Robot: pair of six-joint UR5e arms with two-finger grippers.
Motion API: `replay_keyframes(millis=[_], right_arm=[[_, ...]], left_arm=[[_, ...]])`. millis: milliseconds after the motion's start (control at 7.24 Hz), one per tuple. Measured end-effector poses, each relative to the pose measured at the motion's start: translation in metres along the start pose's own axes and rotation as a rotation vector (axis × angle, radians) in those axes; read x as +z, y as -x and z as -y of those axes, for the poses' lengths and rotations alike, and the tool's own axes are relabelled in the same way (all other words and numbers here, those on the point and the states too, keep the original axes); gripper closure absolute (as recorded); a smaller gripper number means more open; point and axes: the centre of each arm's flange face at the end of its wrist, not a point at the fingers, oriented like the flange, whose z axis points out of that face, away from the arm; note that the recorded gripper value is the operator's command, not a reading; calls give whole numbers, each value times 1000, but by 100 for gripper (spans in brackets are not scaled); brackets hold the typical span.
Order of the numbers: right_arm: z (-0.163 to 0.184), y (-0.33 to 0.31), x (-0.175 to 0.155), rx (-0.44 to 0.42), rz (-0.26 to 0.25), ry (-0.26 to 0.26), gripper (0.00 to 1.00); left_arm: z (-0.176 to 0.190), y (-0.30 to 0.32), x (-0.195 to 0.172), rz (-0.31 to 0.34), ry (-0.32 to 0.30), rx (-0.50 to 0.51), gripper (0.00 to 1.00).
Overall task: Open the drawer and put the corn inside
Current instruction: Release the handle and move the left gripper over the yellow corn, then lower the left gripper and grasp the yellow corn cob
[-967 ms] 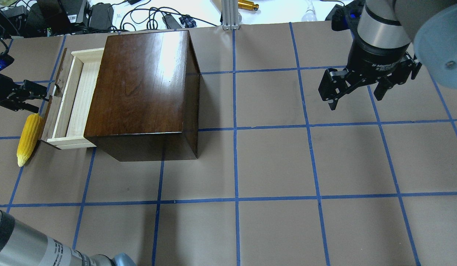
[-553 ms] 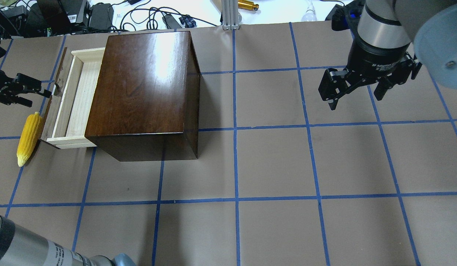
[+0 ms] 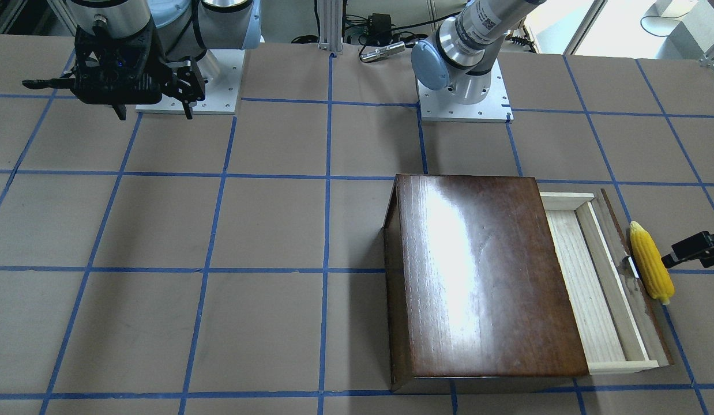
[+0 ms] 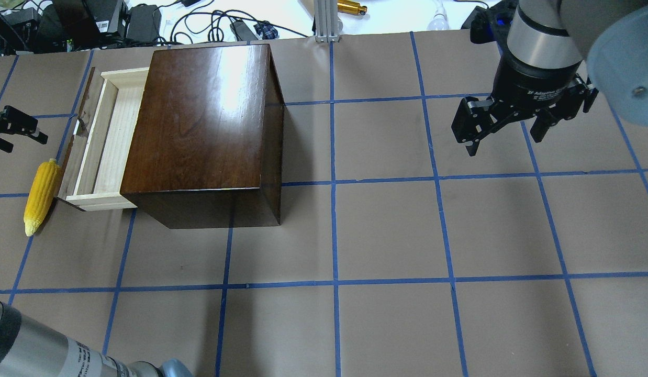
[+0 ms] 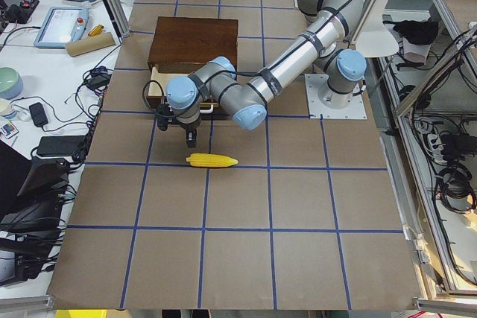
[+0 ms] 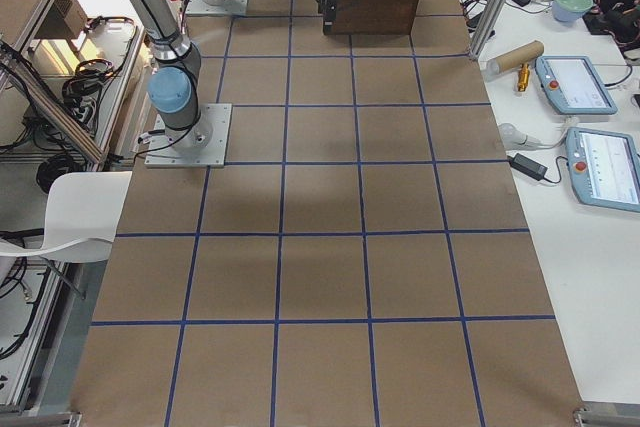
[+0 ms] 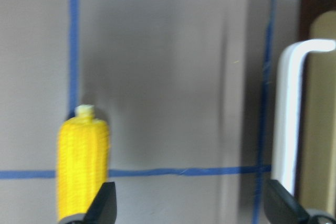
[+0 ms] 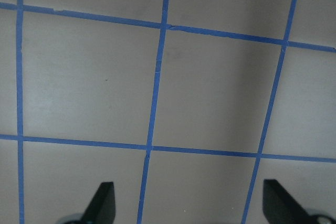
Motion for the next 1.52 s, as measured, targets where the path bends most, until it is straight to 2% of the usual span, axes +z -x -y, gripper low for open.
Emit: replay_keyframes(millis=[276,415,691,967,1520], right_arm=[[0,0,0,0,0,0,0],[0,0,0,0,0,0,0],[0,0,0,0,0,1,0],[0,0,0,0,0,0,0],[0,0,0,-1,0,1,0]], left_arm=[[-1,16,29,90,34,20,0],[-4,19,45,107,42,25,0],[-9,22,81,98,77,40,0],[-10,32,113,124,135,66,0],[-11,39,139,125,173,72,1]])
